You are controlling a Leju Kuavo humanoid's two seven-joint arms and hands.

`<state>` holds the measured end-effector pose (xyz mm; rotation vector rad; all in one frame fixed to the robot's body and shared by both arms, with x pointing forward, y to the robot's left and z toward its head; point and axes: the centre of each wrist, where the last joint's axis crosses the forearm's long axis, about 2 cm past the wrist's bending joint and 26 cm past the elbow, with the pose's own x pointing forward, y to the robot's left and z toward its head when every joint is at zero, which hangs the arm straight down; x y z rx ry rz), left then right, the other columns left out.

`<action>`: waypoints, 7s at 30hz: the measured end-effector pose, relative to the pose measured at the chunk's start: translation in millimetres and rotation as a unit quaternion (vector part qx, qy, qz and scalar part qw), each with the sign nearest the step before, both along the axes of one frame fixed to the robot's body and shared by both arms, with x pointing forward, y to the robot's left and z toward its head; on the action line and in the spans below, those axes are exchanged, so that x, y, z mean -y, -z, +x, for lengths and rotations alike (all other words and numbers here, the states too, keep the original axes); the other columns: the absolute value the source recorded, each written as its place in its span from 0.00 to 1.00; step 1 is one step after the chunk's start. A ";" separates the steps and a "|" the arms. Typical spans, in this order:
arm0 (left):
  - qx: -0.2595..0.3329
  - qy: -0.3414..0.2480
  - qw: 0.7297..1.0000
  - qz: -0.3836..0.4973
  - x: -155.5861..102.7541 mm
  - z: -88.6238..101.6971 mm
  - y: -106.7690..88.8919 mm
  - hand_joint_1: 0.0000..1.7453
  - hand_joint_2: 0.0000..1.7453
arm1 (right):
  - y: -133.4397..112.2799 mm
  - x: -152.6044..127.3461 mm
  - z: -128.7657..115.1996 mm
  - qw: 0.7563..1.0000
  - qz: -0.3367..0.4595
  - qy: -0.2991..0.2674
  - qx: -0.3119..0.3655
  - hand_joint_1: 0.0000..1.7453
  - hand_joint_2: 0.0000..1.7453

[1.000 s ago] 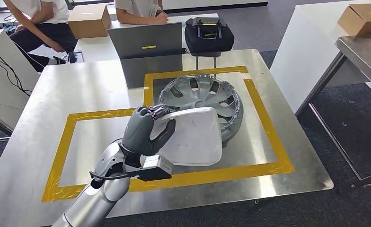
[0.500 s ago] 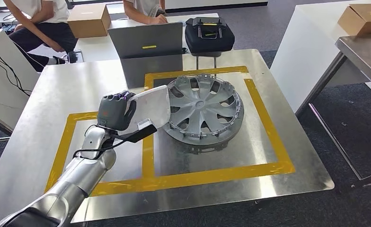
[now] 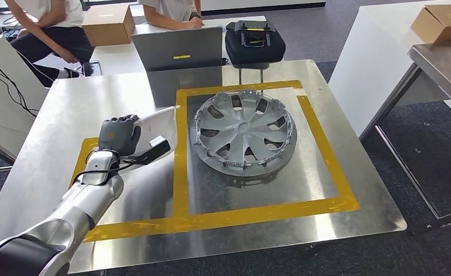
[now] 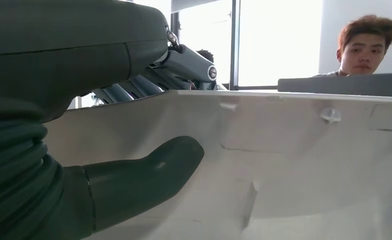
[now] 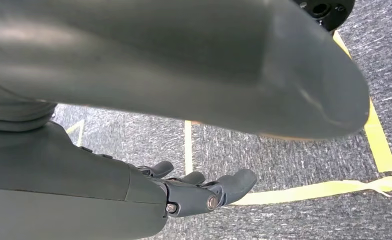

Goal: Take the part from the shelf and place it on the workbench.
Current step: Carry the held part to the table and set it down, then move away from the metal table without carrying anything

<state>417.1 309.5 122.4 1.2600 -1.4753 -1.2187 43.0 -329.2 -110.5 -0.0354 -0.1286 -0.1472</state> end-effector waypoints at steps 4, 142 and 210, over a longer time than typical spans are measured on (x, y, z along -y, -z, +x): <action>-0.026 -0.009 1.000 0.003 -5.1 -3.4 6.9 1.00 1.00 | 0.0 -0.2 0.4 1.000 0.000 -0.003 0.000 0.00 0.00; 0.097 0.192 0.738 -0.640 55.7 -192.3 9.3 0.00 0.00 | 0.4 -7.5 0.4 0.997 0.019 -0.066 0.034 0.00 0.00; -0.471 -0.405 0.533 -0.574 9.9 -356.5 231.5 0.00 1.00 | 0.8 -20.8 1.6 1.000 0.012 -0.014 -0.007 0.00 0.25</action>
